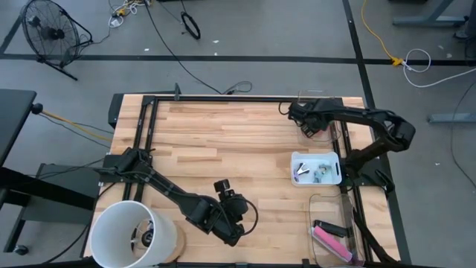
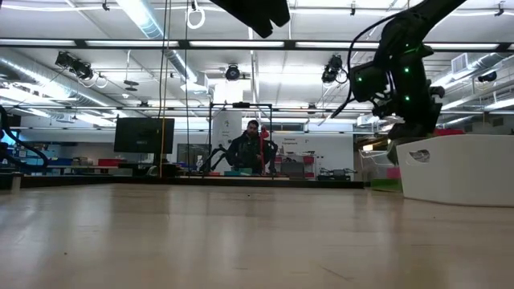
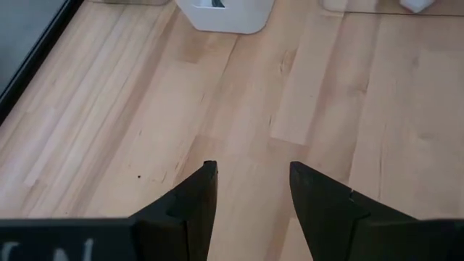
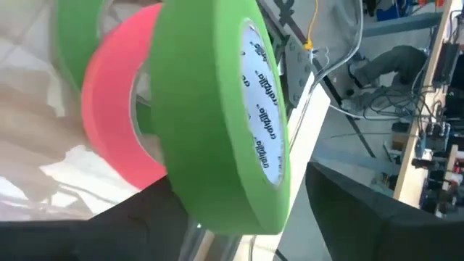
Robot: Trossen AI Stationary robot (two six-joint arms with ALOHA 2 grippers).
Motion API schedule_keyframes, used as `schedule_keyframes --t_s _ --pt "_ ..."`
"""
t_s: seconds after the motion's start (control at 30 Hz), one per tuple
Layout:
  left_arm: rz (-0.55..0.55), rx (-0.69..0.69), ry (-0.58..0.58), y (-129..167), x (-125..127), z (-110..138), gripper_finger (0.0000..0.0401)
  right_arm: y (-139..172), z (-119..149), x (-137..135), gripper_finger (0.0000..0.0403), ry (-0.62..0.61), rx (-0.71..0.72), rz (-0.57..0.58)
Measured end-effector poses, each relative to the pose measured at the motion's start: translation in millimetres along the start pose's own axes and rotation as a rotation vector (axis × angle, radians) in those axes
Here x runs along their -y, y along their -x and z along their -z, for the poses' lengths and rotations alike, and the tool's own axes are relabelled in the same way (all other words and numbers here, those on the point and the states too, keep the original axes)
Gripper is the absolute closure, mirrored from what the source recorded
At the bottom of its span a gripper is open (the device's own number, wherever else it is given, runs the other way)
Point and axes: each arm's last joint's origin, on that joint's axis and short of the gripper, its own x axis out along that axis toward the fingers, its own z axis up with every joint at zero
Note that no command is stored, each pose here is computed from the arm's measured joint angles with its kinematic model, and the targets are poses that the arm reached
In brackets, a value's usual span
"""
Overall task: Pick and place Stapler, Stapler remover, tape
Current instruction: Put the green tape into the top transparent bin, then return to Home Position
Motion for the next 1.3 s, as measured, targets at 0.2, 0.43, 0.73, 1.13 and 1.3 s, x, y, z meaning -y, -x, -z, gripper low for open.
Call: schedule_keyframes --t_s 0.2,0.43,0.73,1.13,1.3 --pt "-0.011 0.0 -0.001 -3.0 -3.1 -2.1 0.0224 18.6 10.2 6.0 0.0166 -0.011 0.066 -0.077" --pt "-0.015 -0.002 -0.01 -4.8 -4.8 -3.2 0.0224 36.7 23.4 17.5 0.0185 -0.031 0.119 -0.259" --pt "-0.069 0.027 -0.201 -8.9 -9.8 -7.7 0.0224 83.7 13.2 -2.2 0.0186 0.018 0.424 -0.932" --pt "-0.134 0.07 -0.236 -26.8 -26.7 -25.6 0.0224 203.3 54.7 -47.1 0.0186 0.455 1.187 -1.54" --pt "-0.024 0.1 -0.142 -34.0 -28.0 -37.7 0.0224 221.3 91.4 -60.4 0.0185 0.47 1.24 -1.472"
